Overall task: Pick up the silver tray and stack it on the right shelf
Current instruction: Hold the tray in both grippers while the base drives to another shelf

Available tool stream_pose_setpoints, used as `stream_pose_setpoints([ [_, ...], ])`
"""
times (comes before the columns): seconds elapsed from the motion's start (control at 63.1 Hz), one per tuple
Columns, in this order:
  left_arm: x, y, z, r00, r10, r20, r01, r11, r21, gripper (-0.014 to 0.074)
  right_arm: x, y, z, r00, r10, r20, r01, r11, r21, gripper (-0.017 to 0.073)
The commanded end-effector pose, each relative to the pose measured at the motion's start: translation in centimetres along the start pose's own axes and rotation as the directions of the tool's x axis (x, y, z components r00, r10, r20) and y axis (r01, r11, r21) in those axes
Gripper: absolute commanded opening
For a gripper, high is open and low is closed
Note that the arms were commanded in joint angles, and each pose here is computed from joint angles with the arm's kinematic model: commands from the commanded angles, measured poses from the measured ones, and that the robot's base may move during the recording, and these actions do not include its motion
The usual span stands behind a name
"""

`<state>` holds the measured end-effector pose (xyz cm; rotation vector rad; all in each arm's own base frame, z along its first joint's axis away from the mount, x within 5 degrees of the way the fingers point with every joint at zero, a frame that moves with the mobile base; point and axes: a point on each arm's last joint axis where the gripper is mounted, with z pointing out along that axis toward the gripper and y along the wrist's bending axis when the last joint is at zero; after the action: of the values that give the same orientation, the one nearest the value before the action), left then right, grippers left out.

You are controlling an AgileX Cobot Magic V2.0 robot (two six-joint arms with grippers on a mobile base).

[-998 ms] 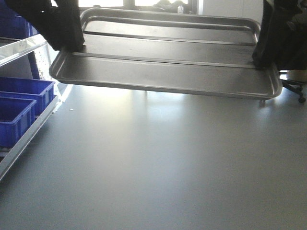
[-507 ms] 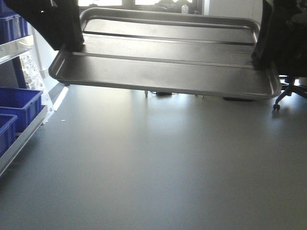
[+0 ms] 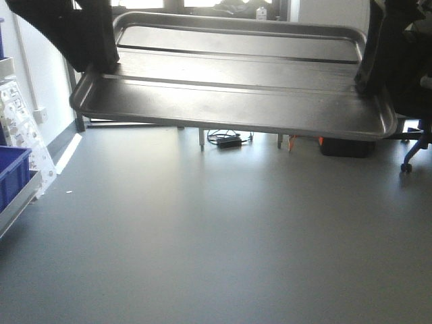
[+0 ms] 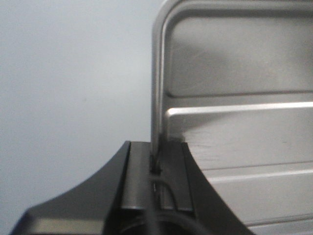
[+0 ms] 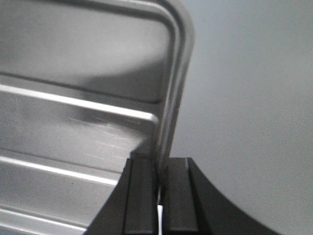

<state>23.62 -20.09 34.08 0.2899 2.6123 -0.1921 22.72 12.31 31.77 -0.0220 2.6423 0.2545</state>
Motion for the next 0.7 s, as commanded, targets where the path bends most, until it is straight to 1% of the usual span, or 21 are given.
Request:
stream_pose_setpoints([
  [0.0, -0.99, -0.24, -2.31, 0.994, -0.017, 0.111, 0.009, 0.998, 0.066, -0.0094, -1.05, 0.34, -1.83, 0.994, -0.019, 0.103, 0.024, 0.999, -0.047, 0.0057],
  [0.681, -0.98, -0.24, -2.3, 0.994, -0.022, 0.108, 0.015, 0.997, 0.071, -0.0094, -1.04, 0.33, -1.83, 0.995, -0.02, 0.103, 0.025, 0.999, -0.046, 0.0057],
])
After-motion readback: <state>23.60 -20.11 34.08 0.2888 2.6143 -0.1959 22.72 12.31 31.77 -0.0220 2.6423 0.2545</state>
